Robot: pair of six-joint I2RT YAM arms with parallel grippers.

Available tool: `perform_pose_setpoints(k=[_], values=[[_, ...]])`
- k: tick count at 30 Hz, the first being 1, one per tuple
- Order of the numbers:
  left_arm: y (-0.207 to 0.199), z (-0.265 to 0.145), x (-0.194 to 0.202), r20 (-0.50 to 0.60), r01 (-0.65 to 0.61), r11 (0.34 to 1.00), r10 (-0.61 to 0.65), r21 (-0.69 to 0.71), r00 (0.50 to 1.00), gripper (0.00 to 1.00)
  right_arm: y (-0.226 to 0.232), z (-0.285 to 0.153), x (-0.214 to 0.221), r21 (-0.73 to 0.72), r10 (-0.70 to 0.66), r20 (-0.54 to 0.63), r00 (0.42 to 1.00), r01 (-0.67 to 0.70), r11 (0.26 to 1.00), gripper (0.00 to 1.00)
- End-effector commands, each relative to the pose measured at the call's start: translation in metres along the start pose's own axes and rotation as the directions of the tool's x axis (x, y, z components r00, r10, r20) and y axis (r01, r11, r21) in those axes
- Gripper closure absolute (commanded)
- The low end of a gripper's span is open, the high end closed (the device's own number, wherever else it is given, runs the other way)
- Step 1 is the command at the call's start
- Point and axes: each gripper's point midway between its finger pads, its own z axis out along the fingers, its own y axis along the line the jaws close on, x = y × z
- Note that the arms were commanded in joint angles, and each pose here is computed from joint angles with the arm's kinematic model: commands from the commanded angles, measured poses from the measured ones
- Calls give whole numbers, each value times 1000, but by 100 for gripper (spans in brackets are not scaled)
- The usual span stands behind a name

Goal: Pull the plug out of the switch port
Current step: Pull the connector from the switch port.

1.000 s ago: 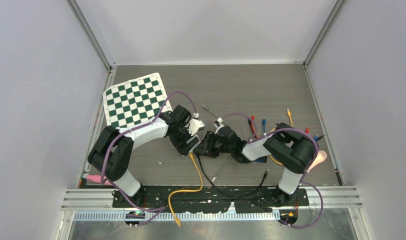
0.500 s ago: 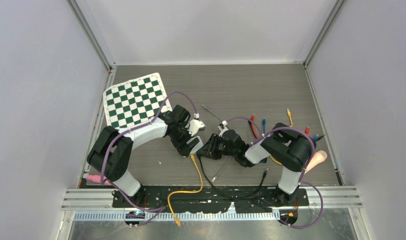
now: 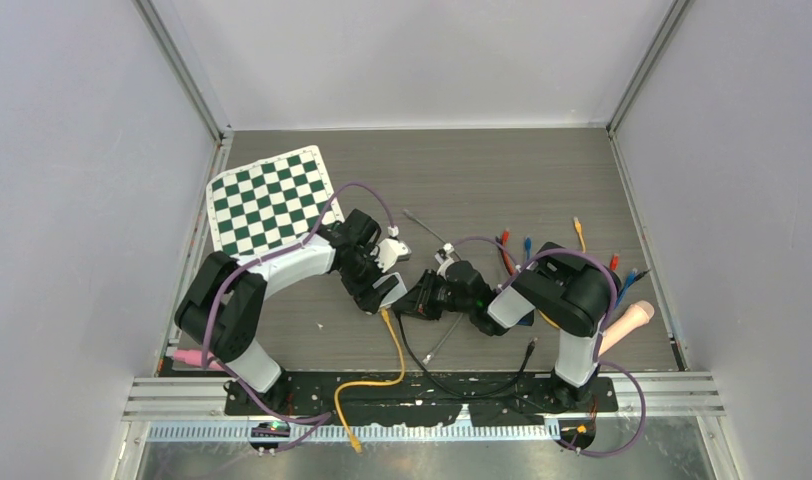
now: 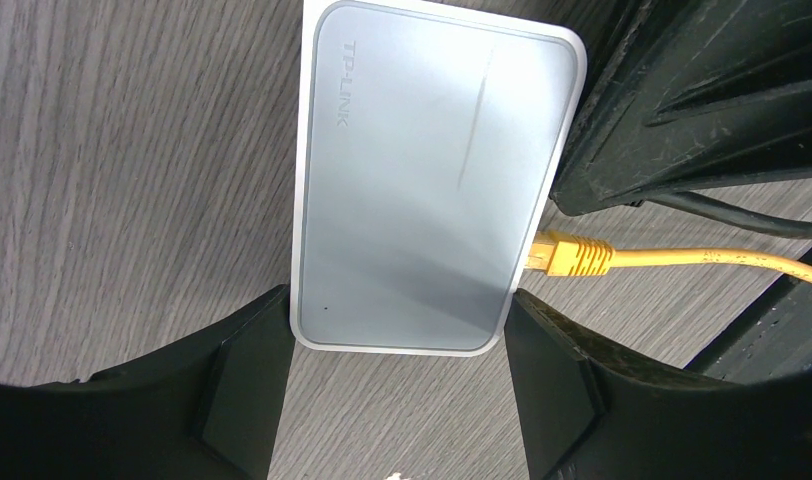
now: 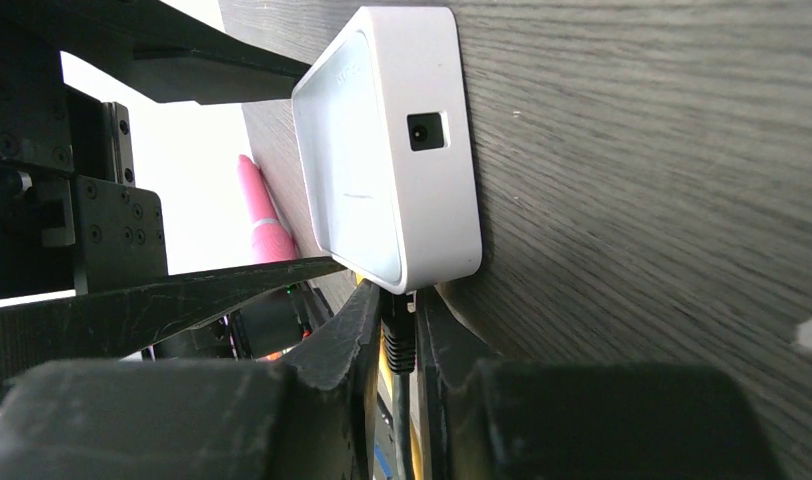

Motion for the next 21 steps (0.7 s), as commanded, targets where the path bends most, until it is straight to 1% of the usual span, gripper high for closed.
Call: perform_pose_setpoints(k=[1, 3, 6, 9, 11, 14, 15, 16, 17, 18, 19, 21], values=[[-5, 3, 0, -16, 16, 999, -16, 31, 1000, 37, 1, 1, -4, 4, -4, 15, 1000, 4, 1000, 89], [-5, 4, 1, -21, 17, 999, -16, 28, 1000, 37, -1, 0, -3, 16, -15, 12, 1000, 14, 1000, 94], [-4, 5, 1, -27, 14, 1000, -13, 18, 1000, 37, -1, 0, -3, 30, -58, -3, 998, 58, 998, 95], [-3, 6, 2, -34, 13, 1000, -13, 8, 999, 37, -5, 0, 2, 69, -88, -44, 995, 91, 993, 95], [-2, 6, 2, -35, 15, 1000, -15, -1, 999, 37, -4, -1, 5, 62, -106, -71, 992, 110, 992, 95], [0, 6, 2, -33, 17, 1000, -17, -12, 999, 37, 4, -3, 17, 8, -99, -133, 986, 101, 995, 95], [0, 6, 2, -32, 17, 1000, -17, -13, 999, 37, 14, -4, 17, -51, -109, -128, 986, 103, 993, 95], [0, 5, 2, -29, 16, 1000, -16, -14, 999, 37, 17, -6, 22, -78, -77, -150, 986, 66, 995, 95], [1, 5, 2, -28, 15, 1000, -16, -19, 999, 36, 30, -9, 21, -150, -91, -134, 987, 71, 986, 95], [0, 5, 2, -27, 15, 1000, -16, -19, 1000, 36, 31, -10, 23, -165, -69, -145, 987, 45, 985, 95], [1, 5, 2, -26, 17, 1000, -17, -21, 1000, 36, 34, -11, 24, -178, -73, -142, 987, 47, 983, 95], [1, 5, 3, -30, 17, 1000, -18, -22, 999, 36, 30, -12, 23, -151, -119, -135, 984, 98, 984, 95]])
